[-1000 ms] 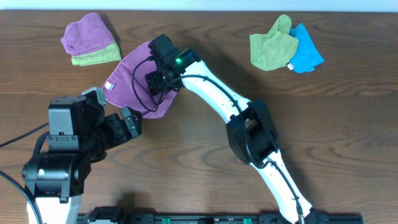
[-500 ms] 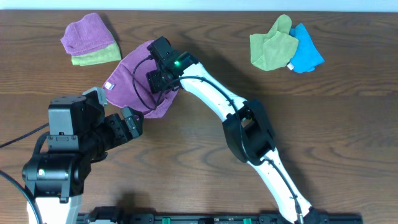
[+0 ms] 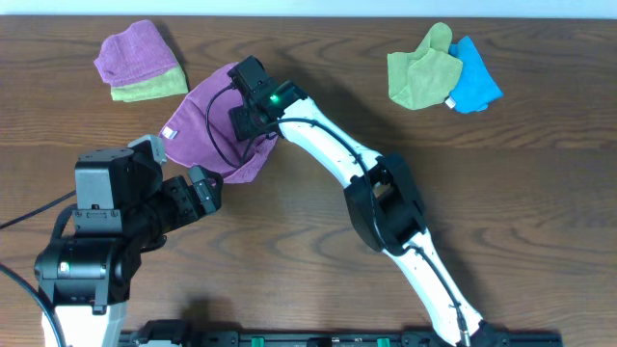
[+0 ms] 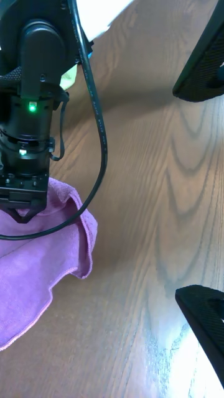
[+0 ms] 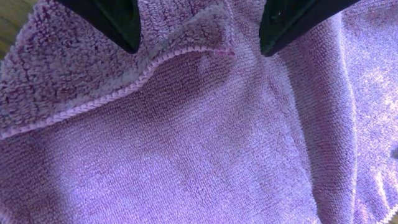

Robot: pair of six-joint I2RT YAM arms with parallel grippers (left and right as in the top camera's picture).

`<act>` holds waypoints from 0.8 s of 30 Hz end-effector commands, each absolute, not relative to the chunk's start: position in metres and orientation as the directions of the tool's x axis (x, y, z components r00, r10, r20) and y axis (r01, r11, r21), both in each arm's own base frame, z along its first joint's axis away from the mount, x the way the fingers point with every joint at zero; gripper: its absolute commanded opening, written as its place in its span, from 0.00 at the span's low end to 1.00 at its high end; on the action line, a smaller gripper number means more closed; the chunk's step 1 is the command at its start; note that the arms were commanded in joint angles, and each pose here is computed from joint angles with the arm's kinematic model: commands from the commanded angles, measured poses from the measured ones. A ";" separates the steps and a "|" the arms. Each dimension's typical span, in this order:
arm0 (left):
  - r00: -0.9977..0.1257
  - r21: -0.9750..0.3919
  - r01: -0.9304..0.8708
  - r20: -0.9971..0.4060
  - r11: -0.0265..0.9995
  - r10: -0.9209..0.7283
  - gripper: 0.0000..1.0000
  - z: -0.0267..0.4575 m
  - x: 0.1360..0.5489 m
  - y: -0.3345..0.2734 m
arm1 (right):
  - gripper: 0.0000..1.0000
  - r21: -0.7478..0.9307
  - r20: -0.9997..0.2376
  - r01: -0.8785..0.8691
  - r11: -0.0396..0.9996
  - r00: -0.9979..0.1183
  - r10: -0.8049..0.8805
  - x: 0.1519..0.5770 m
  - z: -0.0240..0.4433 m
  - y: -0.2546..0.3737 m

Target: Fold the cloth

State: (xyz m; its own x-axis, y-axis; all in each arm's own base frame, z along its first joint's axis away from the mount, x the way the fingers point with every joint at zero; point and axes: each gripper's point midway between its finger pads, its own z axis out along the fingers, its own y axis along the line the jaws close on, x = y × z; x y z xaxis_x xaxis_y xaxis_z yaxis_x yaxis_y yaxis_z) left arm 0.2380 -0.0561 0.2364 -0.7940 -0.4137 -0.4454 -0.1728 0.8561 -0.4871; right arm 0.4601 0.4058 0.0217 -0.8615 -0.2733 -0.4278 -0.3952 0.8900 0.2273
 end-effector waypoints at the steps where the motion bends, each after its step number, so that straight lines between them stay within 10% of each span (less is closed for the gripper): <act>1: -0.786 -0.498 -0.163 -0.456 0.852 -0.417 0.95 0.244 0.239 -0.058 | 0.56 0.213 -0.402 -0.378 0.901 -0.874 -0.272 0.458 0.003 0.405; 10: -0.786 -0.494 -0.163 -0.458 0.854 -0.415 0.95 0.244 0.239 -0.057 | 0.01 0.219 -0.434 -0.382 0.898 -0.862 -0.261 0.464 0.015 0.407; 24: -0.785 -0.494 -0.164 -0.459 0.854 -0.416 0.95 0.244 0.240 -0.057 | 0.01 -0.066 -0.485 -0.239 0.969 -0.841 -0.240 0.478 0.135 0.292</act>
